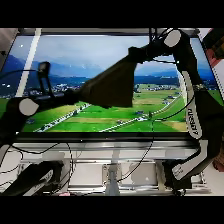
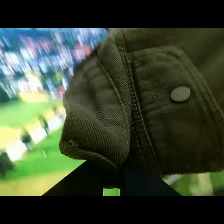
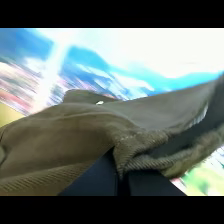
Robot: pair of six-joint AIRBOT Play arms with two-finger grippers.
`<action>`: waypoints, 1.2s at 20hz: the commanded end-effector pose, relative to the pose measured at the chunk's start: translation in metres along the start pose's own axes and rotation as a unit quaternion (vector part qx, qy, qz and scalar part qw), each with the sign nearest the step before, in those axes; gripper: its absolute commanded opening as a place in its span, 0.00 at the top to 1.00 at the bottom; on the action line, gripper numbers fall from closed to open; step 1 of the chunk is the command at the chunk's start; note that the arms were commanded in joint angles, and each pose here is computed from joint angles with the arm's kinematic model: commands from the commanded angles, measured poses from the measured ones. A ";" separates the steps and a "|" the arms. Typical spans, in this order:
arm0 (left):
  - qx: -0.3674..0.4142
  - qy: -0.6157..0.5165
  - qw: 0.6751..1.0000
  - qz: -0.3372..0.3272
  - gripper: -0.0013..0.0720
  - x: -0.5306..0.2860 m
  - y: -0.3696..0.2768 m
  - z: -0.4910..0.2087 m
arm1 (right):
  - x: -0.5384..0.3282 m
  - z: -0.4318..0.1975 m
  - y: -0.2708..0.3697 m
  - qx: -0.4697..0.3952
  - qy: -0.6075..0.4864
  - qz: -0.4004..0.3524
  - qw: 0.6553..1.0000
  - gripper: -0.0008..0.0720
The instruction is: Fold the clothes and pants, and hang the long-sleeved shirts on hangers.
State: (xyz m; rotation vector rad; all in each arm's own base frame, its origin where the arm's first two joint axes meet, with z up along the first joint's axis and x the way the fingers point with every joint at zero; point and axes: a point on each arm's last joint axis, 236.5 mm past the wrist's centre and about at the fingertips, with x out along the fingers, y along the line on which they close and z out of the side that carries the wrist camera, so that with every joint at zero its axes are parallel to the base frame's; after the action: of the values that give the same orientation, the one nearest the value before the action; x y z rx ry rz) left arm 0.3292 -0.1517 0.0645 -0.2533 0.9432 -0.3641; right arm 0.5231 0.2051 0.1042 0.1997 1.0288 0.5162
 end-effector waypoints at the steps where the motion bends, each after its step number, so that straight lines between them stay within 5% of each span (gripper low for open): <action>1: 0.005 0.152 0.988 -0.018 0.90 0.032 -0.018 -0.088 | 0.007 -0.036 -0.047 -0.008 0.071 -0.085 0.994 0.96; 3: -0.017 0.187 0.981 -0.048 0.90 0.047 -0.040 -0.109 | 0.018 -0.041 -0.055 -0.006 0.078 -0.089 0.993 0.85; 5: -0.027 0.182 0.981 -0.069 0.91 0.062 -0.059 -0.111 | 0.023 -0.040 -0.063 -0.011 0.076 -0.102 0.992 0.11; 6: -0.032 0.164 0.983 -0.077 0.90 0.070 -0.066 -0.105 | 0.021 -0.040 -0.069 -0.016 0.076 -0.114 0.990 0.06; 8: -0.052 0.126 0.986 -0.091 0.90 0.082 -0.078 -0.090 | 0.009 -0.047 -0.086 -0.022 0.098 -0.148 0.984 0.07; 9: -0.061 0.112 0.987 -0.096 0.90 0.086 -0.082 -0.084 | -0.002 -0.055 -0.098 -0.018 0.118 -0.167 0.979 0.18; 13: -0.061 0.100 0.989 -0.095 0.90 0.090 -0.082 -0.079 | -0.064 -0.084 -0.136 0.037 0.172 -0.195 0.965 0.86; 14: -0.061 0.100 0.989 -0.095 0.90 0.090 -0.082 -0.079 | -0.080 -0.086 -0.140 0.050 0.166 -0.195 0.965 0.96; 18: -0.061 0.100 0.989 -0.095 0.90 0.090 -0.082 -0.079 | -0.123 -0.115 -0.131 0.055 0.133 -0.153 0.978 0.96; 24: -0.061 0.100 0.989 -0.095 0.90 0.090 -0.082 -0.079 | -0.082 -0.260 -0.087 0.164 0.176 -0.028 0.970 0.94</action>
State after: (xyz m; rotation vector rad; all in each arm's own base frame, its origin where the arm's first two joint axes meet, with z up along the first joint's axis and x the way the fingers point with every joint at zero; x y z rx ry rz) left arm 0.2954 -0.2671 -0.0168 -0.4248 1.1466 -0.5163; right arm 0.3406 0.0383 0.0347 0.2101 1.4390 0.2661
